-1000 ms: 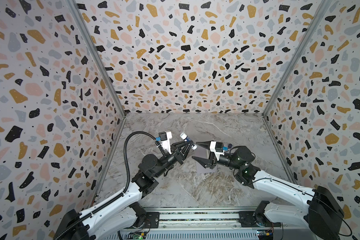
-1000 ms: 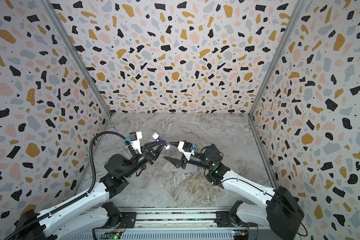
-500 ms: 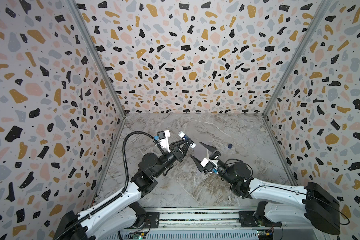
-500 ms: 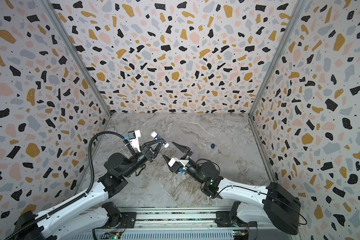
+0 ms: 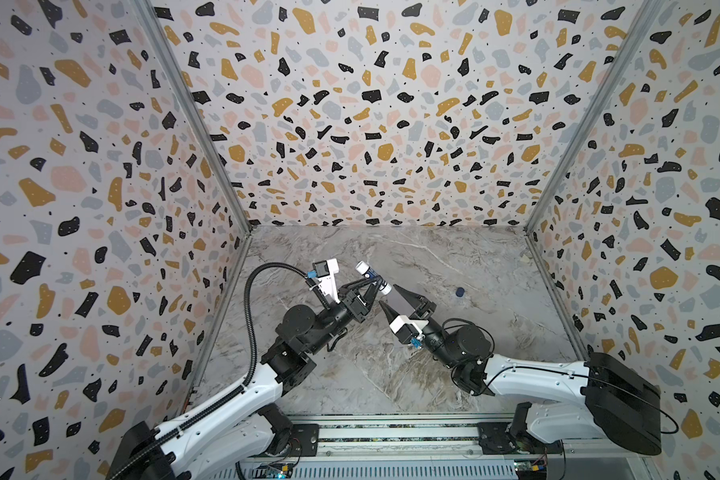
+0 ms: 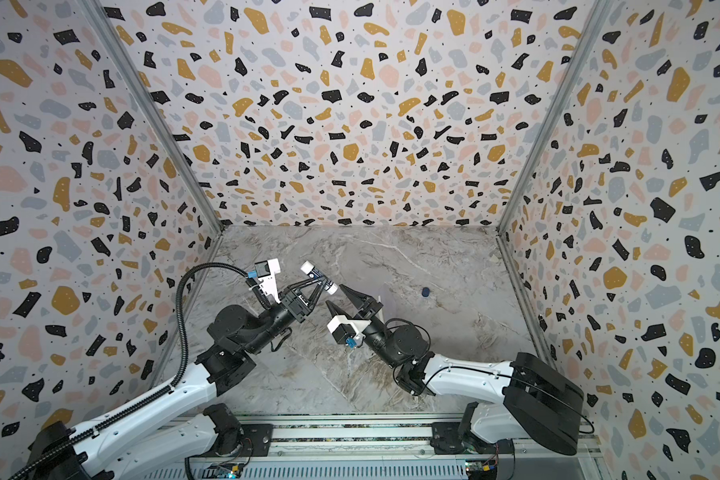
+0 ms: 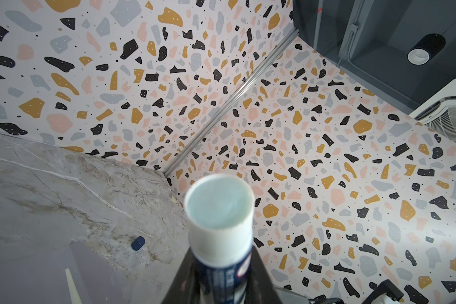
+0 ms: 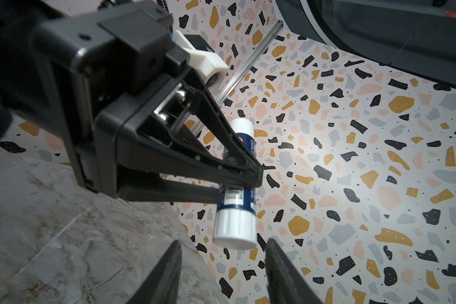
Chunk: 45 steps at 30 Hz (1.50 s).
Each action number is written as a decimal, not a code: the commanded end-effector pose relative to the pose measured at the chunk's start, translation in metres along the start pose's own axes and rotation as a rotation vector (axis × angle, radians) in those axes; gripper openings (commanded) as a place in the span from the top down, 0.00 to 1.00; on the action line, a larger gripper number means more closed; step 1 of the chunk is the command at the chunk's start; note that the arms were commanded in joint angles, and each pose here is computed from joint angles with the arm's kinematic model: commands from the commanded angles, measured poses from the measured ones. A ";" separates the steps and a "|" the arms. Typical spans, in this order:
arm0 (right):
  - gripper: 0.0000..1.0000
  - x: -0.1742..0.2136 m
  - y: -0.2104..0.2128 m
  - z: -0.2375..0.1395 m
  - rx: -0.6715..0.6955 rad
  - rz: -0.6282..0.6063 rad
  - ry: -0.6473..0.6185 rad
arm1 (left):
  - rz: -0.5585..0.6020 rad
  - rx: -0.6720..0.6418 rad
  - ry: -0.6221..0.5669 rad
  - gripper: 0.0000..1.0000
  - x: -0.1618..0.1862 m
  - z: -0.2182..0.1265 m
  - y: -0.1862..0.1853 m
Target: Place the letter into the envelope and seal it
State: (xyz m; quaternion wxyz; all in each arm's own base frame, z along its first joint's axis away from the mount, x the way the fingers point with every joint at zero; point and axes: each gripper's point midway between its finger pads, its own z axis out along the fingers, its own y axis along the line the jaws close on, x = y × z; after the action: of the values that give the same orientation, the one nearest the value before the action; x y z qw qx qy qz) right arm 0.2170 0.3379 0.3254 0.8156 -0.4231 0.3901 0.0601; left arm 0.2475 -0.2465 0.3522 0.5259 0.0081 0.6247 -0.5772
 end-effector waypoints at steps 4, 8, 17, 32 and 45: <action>0.53 -0.024 -0.028 0.012 0.108 0.025 -0.064 | 0.010 0.081 -0.047 1.00 -0.019 0.002 -0.027; 0.57 -0.024 -0.027 0.016 0.109 0.034 -0.065 | 0.010 0.085 -0.044 1.00 -0.019 0.002 -0.028; 0.78 -0.024 -0.026 0.018 0.104 0.060 -0.061 | 0.010 0.087 -0.041 1.00 -0.018 0.001 -0.028; 0.94 -0.041 -0.022 0.002 -0.391 0.654 -0.168 | 0.202 0.127 -0.011 1.00 -0.010 -0.002 -0.035; 0.95 -0.057 -0.006 -0.018 -0.796 0.976 -0.201 | 0.357 0.196 -0.015 1.00 -0.007 -0.012 -0.047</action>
State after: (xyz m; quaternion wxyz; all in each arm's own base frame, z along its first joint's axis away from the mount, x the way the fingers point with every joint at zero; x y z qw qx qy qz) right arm 0.2008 0.3329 0.3474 0.5613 -0.4228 0.4458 0.5546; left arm 0.2209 -0.2552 0.3710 0.5872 0.1478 0.5842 -0.5405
